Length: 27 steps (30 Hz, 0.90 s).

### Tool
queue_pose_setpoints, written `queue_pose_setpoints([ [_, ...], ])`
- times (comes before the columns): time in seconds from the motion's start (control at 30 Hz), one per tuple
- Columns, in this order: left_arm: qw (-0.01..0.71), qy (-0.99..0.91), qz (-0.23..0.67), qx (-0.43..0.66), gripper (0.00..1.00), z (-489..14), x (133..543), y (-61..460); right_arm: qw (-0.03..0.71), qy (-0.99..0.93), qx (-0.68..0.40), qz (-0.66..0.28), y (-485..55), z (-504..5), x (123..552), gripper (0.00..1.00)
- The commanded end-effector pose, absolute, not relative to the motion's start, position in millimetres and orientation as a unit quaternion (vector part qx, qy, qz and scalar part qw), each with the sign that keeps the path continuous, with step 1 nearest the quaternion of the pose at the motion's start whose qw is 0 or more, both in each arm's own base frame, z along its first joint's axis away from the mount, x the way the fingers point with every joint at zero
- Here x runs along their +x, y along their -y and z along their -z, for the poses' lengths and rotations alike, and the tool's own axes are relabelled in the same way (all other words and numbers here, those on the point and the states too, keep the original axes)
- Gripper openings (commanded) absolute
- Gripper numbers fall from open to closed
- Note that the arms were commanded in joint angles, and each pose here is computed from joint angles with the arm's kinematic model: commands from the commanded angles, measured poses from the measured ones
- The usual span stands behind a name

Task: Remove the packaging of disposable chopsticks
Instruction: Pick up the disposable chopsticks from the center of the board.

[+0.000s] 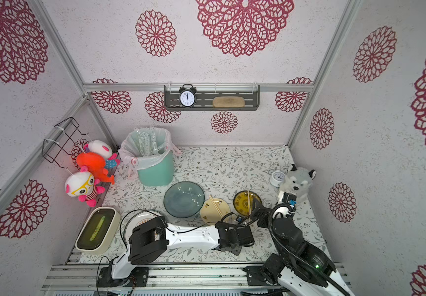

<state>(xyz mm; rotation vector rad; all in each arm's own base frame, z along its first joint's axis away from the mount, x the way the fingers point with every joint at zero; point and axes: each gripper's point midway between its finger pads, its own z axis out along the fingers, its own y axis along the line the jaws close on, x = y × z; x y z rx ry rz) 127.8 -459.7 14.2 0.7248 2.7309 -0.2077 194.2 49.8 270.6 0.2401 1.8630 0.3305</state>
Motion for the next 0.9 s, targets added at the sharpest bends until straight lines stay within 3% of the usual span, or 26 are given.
queue_pose_setpoints([
  [0.0, 0.075, -0.955, -0.047, 0.285, 0.29, 30.7, 103.7, 395.3, 0.59, -0.789, 0.107, -0.133, -46.9, -273.4, 196.4, 0.98],
  [0.17, 0.065, -0.954, -0.044, 0.288, 0.28, 24.8, 100.0, 381.7, 0.584, -0.796, 0.093, -0.13, -56.6, -267.1, 202.1, 0.98],
  [0.57, 0.157, -0.941, 0.064, 0.292, 0.35, -35.0, 130.3, 439.5, 0.587, -0.796, 0.096, -0.114, -50.9, -263.0, 202.3, 0.98],
  [0.87, 0.213, -0.939, 0.053, 0.266, 0.41, -66.3, 148.3, 434.8, 0.587, -0.796, 0.097, -0.115, -50.9, -258.6, 202.1, 0.97],
])
